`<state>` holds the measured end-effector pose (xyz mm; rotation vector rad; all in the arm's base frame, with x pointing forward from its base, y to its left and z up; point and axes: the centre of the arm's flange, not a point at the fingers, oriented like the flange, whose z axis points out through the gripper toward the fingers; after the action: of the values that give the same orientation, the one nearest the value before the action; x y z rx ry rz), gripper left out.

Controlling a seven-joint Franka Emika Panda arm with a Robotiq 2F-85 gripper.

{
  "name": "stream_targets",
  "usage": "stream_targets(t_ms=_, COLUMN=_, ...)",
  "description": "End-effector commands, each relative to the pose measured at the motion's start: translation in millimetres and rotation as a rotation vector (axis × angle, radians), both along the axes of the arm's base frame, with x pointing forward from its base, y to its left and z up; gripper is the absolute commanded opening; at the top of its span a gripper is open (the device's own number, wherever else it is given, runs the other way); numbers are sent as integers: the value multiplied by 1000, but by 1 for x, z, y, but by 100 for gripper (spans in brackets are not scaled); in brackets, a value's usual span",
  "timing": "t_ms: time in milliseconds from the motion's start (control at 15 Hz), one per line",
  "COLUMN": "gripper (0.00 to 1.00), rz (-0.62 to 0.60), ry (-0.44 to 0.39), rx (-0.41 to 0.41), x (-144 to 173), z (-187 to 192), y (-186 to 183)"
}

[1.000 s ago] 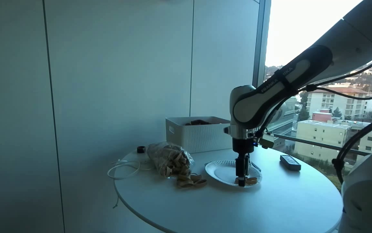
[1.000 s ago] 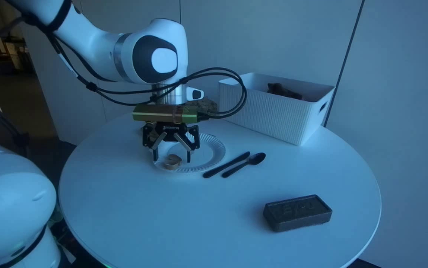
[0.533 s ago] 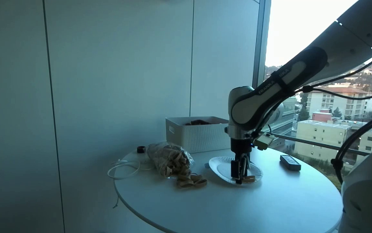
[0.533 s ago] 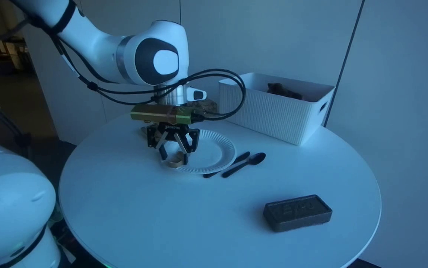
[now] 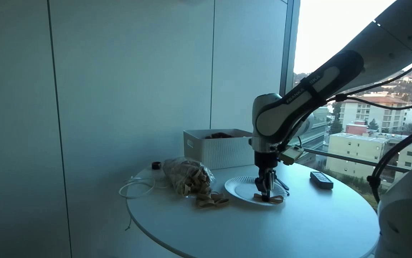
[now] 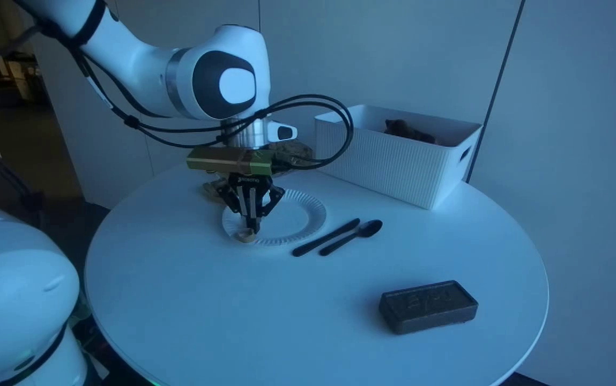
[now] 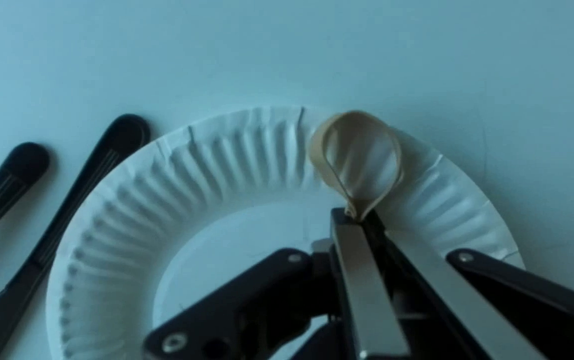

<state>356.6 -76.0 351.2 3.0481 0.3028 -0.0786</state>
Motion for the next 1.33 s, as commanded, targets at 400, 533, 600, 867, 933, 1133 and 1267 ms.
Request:
stream_targets(t_ms=400, gripper=14, rz=20, ry=-100, rx=-33, x=6, z=20, y=10)
stream_targets(t_ms=533, gripper=13, rz=31, ry=-134, rx=-40, x=8, z=31, y=13)
stream_targets(t_ms=600, gripper=12, rz=37, ry=-146, rx=-41, x=8, z=36, y=15)
stream_targets(t_ms=867, gripper=13, rz=33, ry=-147, rx=-77, x=7, z=43, y=15)
stream_targets(t_ms=933, gripper=14, rz=28, ry=-142, rx=-89, x=6, z=43, y=14)
stream_targets(t_ms=1133, gripper=12, rz=-20, ry=-110, rx=-153, x=0, z=48, y=4)
stream_targets(t_ms=1267, gripper=12, rz=-52, ry=-70, rx=-188, x=-5, z=51, y=-3)
